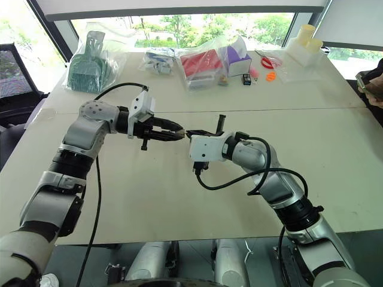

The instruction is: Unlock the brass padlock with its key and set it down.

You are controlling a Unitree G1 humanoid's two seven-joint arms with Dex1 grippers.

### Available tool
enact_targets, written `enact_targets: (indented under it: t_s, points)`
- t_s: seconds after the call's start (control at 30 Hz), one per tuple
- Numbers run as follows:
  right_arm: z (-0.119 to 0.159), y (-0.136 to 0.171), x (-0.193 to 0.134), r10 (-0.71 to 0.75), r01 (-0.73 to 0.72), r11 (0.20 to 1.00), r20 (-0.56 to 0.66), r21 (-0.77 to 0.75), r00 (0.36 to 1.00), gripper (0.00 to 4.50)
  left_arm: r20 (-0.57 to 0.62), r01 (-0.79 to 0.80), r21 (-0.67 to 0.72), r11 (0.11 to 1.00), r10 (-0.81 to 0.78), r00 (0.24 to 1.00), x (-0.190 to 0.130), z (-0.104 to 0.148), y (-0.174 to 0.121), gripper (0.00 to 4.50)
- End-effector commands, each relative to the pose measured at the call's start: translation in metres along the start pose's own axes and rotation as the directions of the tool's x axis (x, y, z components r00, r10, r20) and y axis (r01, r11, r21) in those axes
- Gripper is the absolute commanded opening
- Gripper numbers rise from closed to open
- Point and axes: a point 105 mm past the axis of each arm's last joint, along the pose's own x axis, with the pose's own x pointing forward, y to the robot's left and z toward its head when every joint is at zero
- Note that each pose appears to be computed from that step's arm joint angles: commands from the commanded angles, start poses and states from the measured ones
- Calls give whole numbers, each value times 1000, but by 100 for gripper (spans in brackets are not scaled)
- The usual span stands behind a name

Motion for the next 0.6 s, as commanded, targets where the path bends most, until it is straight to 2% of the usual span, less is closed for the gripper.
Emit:
enact_targets:
  t_s: [0.03,0.23,0.4,0.47,0.53,0.6]
  points:
    - [12,-7,0,20,-21,1000,43,11,999,5,31,-23,142,990,19,999,-1,19,1,73]
    - [13,-2,-2,149,-158,964,54,213,987,5,-9,-42,373,927,49,999,3,19,1,73]
    - [14,2,-5,208,-213,929,47,303,977,5,-26,-36,461,886,54,998,3,18,0,73]
    - [16,-4,-4,168,-174,948,45,266,985,5,-22,-38,440,897,53,998,3,17,1,73]
    - [16,-16,-3,78,-81,992,36,98,996,5,-11,-41,348,936,48,999,0,14,2,73]
    - [12,-18,-5,35,-33,996,22,-81,999,5,1,-32,258,966,33,999,-4,13,2,73]
